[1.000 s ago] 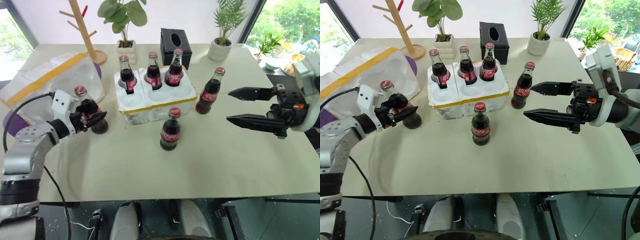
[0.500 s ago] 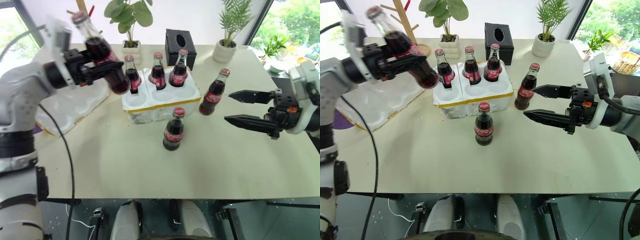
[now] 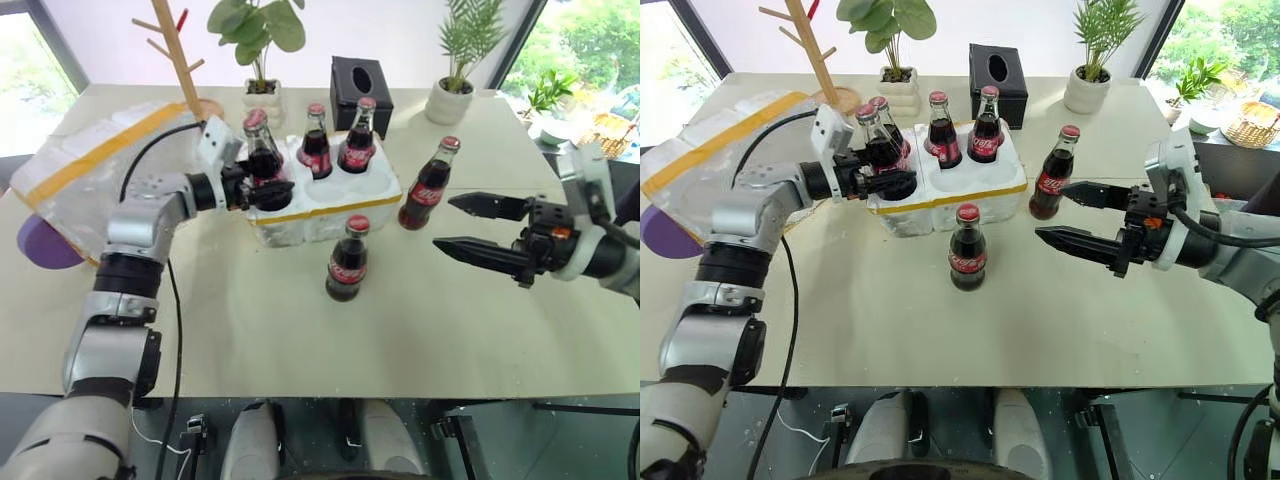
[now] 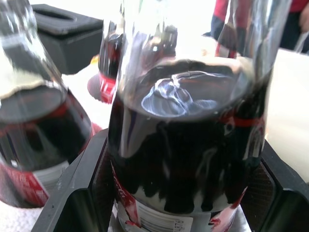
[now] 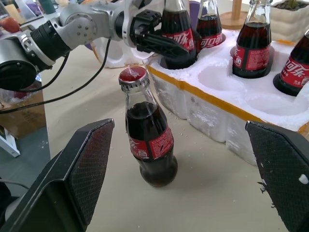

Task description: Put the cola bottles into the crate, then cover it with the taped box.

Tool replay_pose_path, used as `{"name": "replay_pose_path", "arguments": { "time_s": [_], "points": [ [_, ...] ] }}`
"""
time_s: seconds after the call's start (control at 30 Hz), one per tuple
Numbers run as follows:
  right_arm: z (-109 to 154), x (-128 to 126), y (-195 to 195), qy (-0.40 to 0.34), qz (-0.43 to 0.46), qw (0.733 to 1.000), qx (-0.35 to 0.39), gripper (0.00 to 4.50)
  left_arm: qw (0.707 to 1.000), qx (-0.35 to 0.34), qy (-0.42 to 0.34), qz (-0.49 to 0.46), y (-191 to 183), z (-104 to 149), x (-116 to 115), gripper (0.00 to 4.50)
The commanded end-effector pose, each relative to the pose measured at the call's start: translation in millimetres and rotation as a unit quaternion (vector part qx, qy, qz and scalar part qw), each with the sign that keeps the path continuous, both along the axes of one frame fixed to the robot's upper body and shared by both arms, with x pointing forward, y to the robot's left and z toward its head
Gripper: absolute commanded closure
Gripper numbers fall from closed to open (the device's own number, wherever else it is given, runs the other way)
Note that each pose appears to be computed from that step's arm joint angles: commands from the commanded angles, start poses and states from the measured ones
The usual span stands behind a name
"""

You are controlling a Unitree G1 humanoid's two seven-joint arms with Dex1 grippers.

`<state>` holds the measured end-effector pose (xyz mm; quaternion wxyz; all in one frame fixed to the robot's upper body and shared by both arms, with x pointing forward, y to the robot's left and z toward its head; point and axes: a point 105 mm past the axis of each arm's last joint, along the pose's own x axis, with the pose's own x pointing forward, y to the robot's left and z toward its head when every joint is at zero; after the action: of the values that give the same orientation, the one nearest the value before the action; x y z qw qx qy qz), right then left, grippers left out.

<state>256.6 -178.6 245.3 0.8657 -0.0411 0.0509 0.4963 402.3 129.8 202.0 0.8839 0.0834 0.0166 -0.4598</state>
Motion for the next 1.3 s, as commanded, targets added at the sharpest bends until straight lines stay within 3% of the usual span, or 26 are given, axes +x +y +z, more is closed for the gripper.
{"name": "replay_pose_path", "arguments": {
  "time_s": [0.03, 0.07, 0.17, 0.3, 0.47, 0.63, 0.8, 0.93, 1.17, 1.3],
  "points": [
    [-1, -3, 5, -0.018, 0.011, 1.000, -0.019, 0.00, 0.999, 0.005, -0.038, -0.006, -3, 12, -2, 0.45],
    [-4, -1, 5, -0.019, 0.008, 0.999, -0.029, 0.00, 0.999, 0.005, -0.036, -0.009, -3, 12, -3, 0.05],
    [-13, 3, 8, -0.020, 0.003, 0.999, -0.041, 0.00, 0.999, 0.009, -0.043, -0.015, -1, 16, -8, 0.05],
    [-30, 4, 17, -0.034, 0.024, 0.996, -0.078, 0.00, 0.998, 0.001, -0.059, -0.037, 11, 43, -26, 0.05],
    [-49, 8, 29, 0.000, 0.048, 0.998, -0.045, 0.00, 0.994, 0.022, -0.027, -0.101, 41, 72, -79, 0.05],
    [-56, 13, 45, -0.006, 0.072, 0.997, -0.040, 0.00, 0.994, 0.041, 0.015, -0.096, 68, 73, -111, 0.05],
    [-64, 19, 66, -0.002, 0.096, 0.995, -0.032, 0.00, 0.988, 0.081, 0.043, -0.121, 59, 48, -140, 0.05],
    [-77, 35, 80, 0.014, 0.077, 0.996, -0.031, 0.00, 0.987, 0.078, 0.041, -0.131, 43, 39, -150, 0.05],
    [-91, 34, 99, 0.027, 0.100, 0.994, -0.024, 0.00, 0.989, 0.067, 0.040, -0.129, 33, 36, -158, 0.05],
    [-95, 48, 109, 0.032, 0.075, 0.997, -0.008, 0.00, 0.989, 0.065, 0.048, -0.125, 32, 30, -160, 0.05]
  ]
}}
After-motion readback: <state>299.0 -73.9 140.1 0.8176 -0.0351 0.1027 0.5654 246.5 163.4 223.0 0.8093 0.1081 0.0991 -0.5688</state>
